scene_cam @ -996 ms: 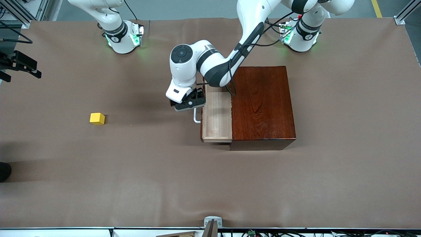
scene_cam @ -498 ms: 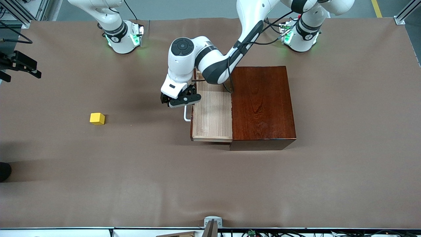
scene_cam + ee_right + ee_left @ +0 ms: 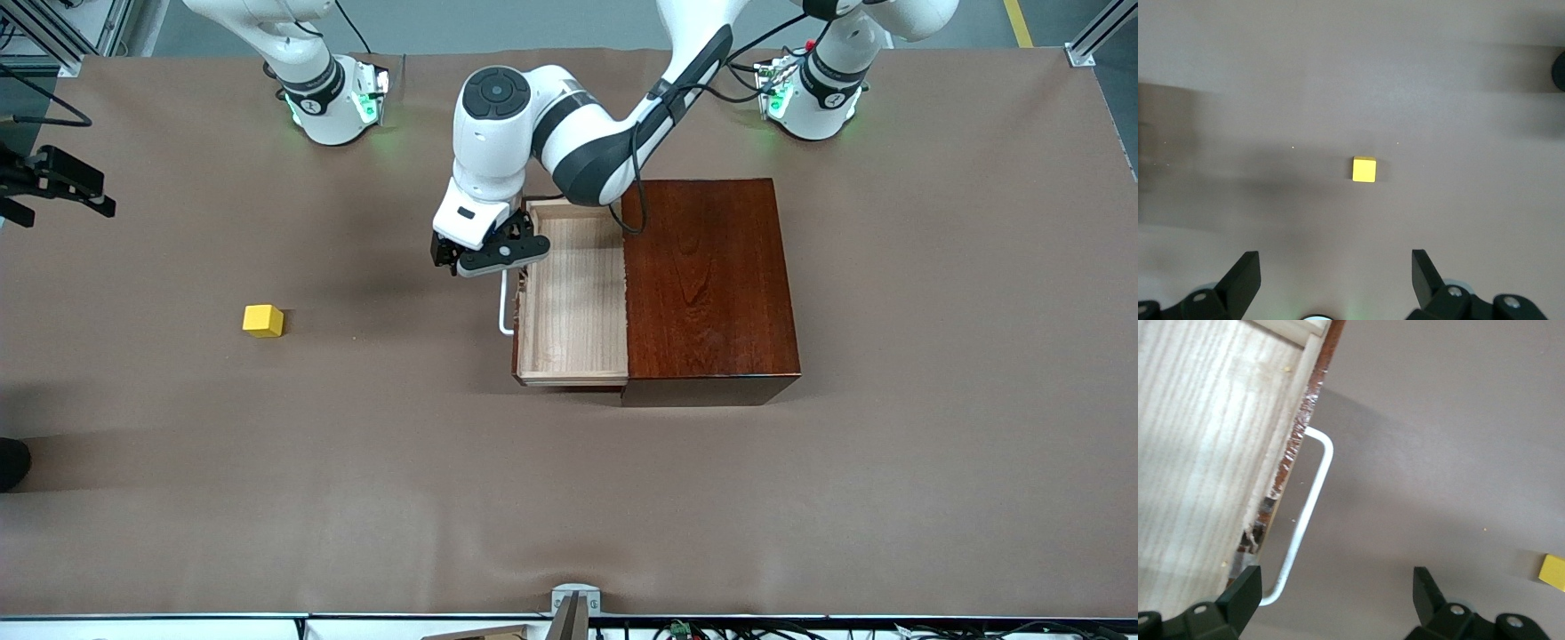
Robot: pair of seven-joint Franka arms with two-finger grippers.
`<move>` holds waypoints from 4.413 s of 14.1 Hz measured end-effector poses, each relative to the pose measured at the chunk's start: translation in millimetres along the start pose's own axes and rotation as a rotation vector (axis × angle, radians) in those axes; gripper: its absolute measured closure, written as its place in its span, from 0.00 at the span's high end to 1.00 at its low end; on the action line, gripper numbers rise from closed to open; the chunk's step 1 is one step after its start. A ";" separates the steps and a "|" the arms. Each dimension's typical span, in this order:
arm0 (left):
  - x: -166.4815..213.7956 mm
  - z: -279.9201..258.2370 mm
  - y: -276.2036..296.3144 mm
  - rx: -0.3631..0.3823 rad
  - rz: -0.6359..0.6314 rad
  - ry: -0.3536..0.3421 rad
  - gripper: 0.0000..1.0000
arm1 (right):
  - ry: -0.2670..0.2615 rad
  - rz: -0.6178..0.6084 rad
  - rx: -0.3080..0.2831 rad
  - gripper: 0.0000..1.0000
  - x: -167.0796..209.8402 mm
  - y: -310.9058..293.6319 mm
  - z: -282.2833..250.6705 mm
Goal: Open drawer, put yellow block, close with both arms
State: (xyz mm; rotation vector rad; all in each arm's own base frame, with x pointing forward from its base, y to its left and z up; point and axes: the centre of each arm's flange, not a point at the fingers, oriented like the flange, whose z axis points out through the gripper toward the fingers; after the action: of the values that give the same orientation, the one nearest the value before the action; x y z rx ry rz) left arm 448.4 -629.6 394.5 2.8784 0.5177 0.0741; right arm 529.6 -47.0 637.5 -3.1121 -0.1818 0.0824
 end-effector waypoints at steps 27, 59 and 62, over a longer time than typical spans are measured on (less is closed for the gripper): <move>313.0 -349.5 -454.6 0.196 0.208 -0.122 1.00 | -0.127 0.130 0.074 1.00 95.3 85.7 217.4; 259.4 -348.9 -459.5 0.231 0.285 -0.047 1.00 | -0.107 0.121 0.063 0.61 16.6 49.4 432.9; 259.4 -348.9 -459.0 0.231 0.286 -0.046 1.00 | -0.105 0.055 0.066 0.56 15.0 50.3 431.6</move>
State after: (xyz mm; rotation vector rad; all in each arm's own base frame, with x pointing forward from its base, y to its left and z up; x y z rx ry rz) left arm 505.5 -48.4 636.9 3.1512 0.1081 -0.0071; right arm 527.0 -86.5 204.5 -3.0491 -0.0937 0.2472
